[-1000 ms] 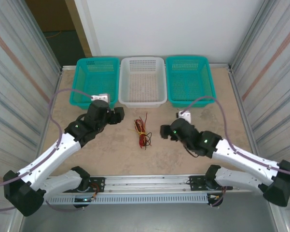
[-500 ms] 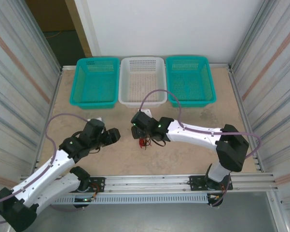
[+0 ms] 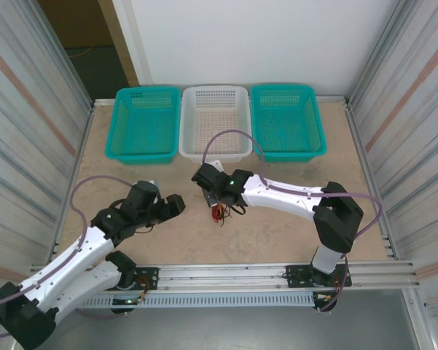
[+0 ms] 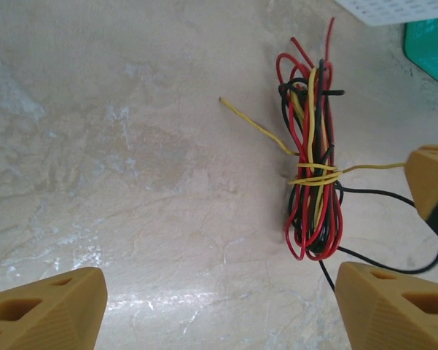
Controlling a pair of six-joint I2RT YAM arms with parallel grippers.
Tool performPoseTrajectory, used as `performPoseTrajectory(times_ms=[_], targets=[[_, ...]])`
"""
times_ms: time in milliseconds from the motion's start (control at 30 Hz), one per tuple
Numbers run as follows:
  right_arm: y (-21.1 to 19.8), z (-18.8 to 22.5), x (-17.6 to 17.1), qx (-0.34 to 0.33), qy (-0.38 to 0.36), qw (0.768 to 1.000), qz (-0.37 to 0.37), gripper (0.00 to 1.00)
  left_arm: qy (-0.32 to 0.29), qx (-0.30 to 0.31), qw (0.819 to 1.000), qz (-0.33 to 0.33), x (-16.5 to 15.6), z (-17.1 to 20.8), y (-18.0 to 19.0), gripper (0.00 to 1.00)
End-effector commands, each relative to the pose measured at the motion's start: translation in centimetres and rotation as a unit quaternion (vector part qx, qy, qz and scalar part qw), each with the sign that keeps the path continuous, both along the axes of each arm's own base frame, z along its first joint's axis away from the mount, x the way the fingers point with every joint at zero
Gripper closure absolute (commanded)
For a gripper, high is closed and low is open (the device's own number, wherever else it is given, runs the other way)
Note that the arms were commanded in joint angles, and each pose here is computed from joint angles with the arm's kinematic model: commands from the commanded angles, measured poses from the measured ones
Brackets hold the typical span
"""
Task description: Untangle the cables
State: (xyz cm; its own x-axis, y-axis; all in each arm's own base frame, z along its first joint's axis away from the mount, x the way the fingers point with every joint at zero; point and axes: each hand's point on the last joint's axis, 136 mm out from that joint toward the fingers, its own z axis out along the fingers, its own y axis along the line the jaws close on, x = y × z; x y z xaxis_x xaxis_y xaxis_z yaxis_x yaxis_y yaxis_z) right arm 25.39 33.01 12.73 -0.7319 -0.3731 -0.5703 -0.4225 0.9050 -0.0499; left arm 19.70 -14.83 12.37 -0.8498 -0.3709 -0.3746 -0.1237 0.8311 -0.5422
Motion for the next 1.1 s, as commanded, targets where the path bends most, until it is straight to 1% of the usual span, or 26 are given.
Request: performPoseTrajectory(times_ms=[0, 100, 200, 267, 400, 467, 600, 700, 800, 900, 1000, 1067], targets=[[0.4, 5.6, -1.5, -0.006, -0.071, 0.994, 0.081, 1.0, -0.01, -0.047, 0.999, -0.005, 1.0, 2.2, -1.1, 0.15], [0.1, 7.8, -2.8, -0.012, -0.094, 0.988, 0.124, 1.0, -0.017, -0.08, 0.997, -0.01, 1.7, 4.1, -1.6, 0.14], [-0.3, 9.6, -3.7, -0.003, -0.105, 0.983, 0.153, 1.0, -0.043, -0.105, 0.993, -0.037, 2.2, 6.5, -2.8, 0.05], [-0.1, 10.9, -4.4, 0.015, -0.115, 0.978, 0.173, 1.0, -0.045, -0.123, 0.99, -0.048, 2.3, 7.3, -3.7, 0.02], [0.2, 13.0, -5.1, 0.051, -0.126, 0.973, 0.188, 1.0, -0.026, -0.172, 0.983, -0.064, 1.7, 7.2, -6.0, 0.01], [0.7, 13.8, -5.6, 0.068, -0.13, 0.969, 0.198, 1.0, -0.019, -0.177, 0.982, -0.065, 1.4, 6.8, -6.6, 0.01], [1.6, 14.4, -6.7, 0.075, -0.135, 0.962, 0.223, 1.0, -0.006, -0.182, 0.982, -0.054, 1.2, 6.1, -7.0, 0.01], [2.1, 14.5, -7.4, 0.072, -0.138, 0.959, 0.237, 1.0, 0.004, -0.174, 0.984, -0.044, 1.2, 5.4, -6.7, 0.04], [2.6, 14.4, -8.0, 0.073, -0.135, 0.957, 0.247, 1.0, 0.015, -0.165, 0.986, -0.029, 1.1, 4.6, -6.2, 0.09], [3.2, 14.3, -8.7, 0.078, -0.133, 0.953, 0.259, 1.0, 0.029, -0.171, 0.985, -0.023, 0.9, 3.8, -6.2, 0.14], [3.7, 14.2, -9.0, 0.082, -0.133, 0.952, 0.264, 1.0, 0.045, -0.174, 0.984, -0.02, 0.7, 2.9, -6.4, 0.17], [4.1, 14.0, -9.2, 0.084, -0.131, 0.951, 0.269, 1.0, 0.049, -0.18, 0.982, -0.02, 0.6, 2.7, -6.5, 0.21]])
